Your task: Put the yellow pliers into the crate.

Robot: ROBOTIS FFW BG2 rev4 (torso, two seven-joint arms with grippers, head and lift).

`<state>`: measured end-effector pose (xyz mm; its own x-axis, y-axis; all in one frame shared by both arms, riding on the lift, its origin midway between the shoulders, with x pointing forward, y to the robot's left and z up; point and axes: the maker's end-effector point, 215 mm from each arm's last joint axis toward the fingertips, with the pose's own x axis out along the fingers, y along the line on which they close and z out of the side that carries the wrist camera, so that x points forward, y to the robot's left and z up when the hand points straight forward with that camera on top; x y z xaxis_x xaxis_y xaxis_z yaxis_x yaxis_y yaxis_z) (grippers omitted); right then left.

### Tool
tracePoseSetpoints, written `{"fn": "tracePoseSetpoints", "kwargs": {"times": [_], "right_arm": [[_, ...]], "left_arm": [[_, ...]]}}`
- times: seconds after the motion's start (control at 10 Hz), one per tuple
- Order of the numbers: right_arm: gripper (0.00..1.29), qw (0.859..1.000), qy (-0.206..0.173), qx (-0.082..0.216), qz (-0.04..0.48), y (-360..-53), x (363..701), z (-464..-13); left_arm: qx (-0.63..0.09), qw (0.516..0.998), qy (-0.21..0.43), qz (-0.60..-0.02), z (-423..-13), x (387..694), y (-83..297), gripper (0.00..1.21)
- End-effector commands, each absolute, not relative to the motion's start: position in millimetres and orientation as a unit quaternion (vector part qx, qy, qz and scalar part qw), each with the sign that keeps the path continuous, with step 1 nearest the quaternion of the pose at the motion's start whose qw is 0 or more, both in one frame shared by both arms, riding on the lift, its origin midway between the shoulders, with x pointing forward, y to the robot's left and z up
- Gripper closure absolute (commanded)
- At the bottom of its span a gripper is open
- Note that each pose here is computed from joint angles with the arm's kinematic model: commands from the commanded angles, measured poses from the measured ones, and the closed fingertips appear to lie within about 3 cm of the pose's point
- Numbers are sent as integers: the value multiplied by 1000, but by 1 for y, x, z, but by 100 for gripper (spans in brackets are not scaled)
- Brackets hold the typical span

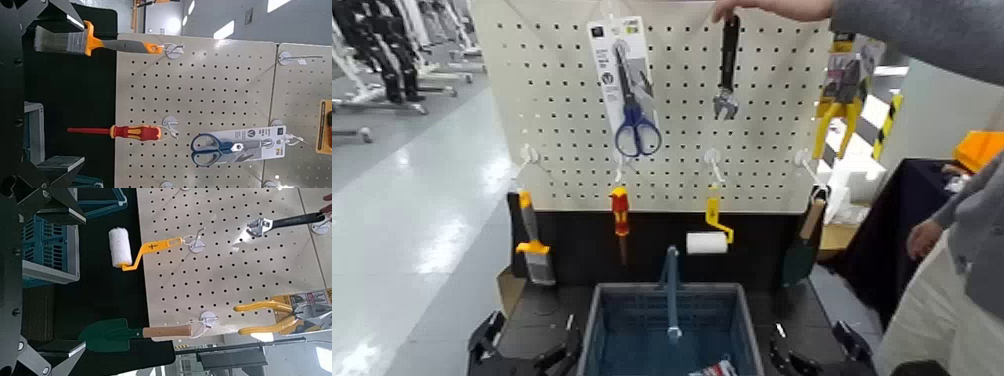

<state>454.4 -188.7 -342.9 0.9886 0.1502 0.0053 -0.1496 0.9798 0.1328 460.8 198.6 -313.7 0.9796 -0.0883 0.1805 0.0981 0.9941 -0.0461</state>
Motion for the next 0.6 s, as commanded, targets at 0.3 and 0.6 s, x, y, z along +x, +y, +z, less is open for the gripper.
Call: {"fn": "tracePoseSetpoints", "kwargs": {"times": [0.3, 0.6], "right_arm": [[19, 995, 1, 67, 77, -189, 454, -342], [19, 995, 0, 67, 77, -189, 454, -341]], "left_arm": [[-28, 995, -88, -47, -314, 461, 198, 12], [-27, 995, -85, -49, -315, 461, 198, 12]]}}
